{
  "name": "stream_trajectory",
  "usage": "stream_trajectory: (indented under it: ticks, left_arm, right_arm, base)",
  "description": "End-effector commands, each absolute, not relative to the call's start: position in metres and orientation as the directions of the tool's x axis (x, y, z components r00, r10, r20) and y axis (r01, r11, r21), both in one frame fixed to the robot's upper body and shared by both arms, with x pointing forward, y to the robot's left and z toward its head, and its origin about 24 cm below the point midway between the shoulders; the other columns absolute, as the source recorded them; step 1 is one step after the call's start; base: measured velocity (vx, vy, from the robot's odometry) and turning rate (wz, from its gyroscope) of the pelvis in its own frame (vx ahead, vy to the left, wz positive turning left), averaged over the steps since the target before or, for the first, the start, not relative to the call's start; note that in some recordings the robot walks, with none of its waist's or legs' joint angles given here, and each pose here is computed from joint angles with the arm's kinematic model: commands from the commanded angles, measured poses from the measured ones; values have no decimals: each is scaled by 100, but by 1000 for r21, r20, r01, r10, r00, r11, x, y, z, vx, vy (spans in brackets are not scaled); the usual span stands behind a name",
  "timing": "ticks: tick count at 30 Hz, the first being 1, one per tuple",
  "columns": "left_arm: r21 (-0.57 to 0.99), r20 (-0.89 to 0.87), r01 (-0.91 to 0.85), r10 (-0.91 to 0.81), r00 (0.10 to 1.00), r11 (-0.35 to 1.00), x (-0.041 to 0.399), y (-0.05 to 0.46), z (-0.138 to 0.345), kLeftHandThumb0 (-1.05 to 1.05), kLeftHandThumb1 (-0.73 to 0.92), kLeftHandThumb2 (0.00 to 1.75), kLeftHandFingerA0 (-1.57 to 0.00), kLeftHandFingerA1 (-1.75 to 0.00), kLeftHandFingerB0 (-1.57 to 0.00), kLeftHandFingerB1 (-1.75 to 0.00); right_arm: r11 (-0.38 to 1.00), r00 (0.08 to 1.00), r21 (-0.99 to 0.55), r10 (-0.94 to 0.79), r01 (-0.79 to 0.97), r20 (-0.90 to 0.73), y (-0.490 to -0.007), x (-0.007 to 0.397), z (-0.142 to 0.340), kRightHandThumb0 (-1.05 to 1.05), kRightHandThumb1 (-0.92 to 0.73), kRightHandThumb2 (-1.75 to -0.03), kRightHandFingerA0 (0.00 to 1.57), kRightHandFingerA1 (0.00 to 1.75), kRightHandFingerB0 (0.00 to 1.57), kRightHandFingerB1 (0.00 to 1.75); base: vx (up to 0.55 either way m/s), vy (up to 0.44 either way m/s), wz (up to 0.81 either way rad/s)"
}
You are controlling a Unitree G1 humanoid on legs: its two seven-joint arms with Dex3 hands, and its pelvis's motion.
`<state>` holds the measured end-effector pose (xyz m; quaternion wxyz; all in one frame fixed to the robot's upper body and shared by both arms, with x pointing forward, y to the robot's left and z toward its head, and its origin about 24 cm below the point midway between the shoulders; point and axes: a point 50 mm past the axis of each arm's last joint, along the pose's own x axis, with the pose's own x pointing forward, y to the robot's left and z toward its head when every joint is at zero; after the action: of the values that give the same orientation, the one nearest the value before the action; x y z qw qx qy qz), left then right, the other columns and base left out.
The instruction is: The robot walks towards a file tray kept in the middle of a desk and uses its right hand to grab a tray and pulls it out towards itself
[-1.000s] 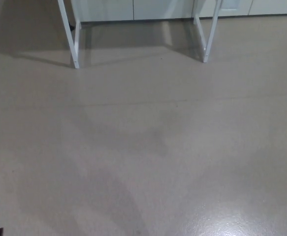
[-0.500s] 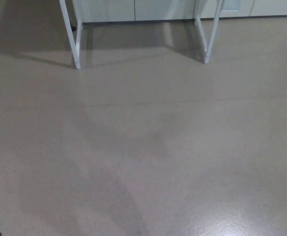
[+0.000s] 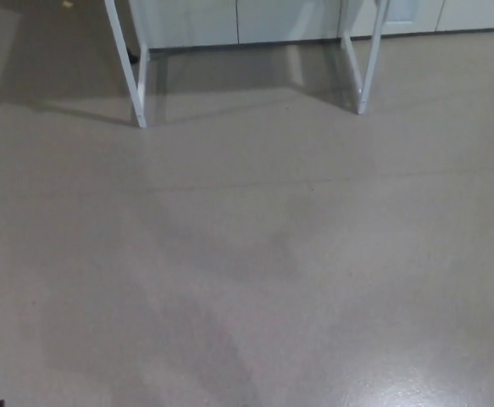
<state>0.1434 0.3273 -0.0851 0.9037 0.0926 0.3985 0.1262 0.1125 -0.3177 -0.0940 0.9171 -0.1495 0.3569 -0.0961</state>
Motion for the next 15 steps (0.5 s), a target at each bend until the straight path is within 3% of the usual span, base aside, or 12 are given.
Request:
stream_trajectory:
  ticks: [1,5,9,10,14,15]
  left_arm:
    - [298,-658,-139,309,687,944,146,334,-77,-22,85,64,-21,-49,-15,-37]
    - [293,-666,-139,306,680,946,142,334,-79,-22,84,64,-23,-51,-16,-37]
    - [289,-669,-126,295,683,949,144,334,-80,-26,82,71,-23,-54,-13,-39]
    - [285,-671,-140,302,678,948,145,333,-80,-21,84,64,-25,-54,-15,-36]
    - [286,-682,-144,307,664,947,139,334,-82,-21,85,64,-26,-60,-13,-36]
    - [288,-685,-141,307,661,947,138,335,-83,-21,86,65,-23,-54,-11,-34]
  right_arm:
    - [936,749,-345,-279,71,-601,-318,112,-91,-38,-68,-60,51,54,39,45]
    - [937,740,-342,-281,73,-612,-319,106,-93,-36,-68,-60,50,54,38,45]
    - [936,736,-338,-295,95,-610,-319,105,-94,-37,-67,-59,48,52,39,44]
    - [934,734,-341,-302,102,-608,-319,105,-94,-38,-67,-59,49,53,39,44]
    - [935,723,-338,-305,105,-619,-317,96,-98,-37,-68,-59,46,53,37,43]
    - [936,723,-336,-304,106,-620,-316,94,-98,-39,-67,-59,43,52,35,43]
  base:
    - [86,74,-7]
    - [129,208,-15]
    - [216,476,-7]
    - [259,177,3]
    - [226,41,6]
    - [257,-62,11]
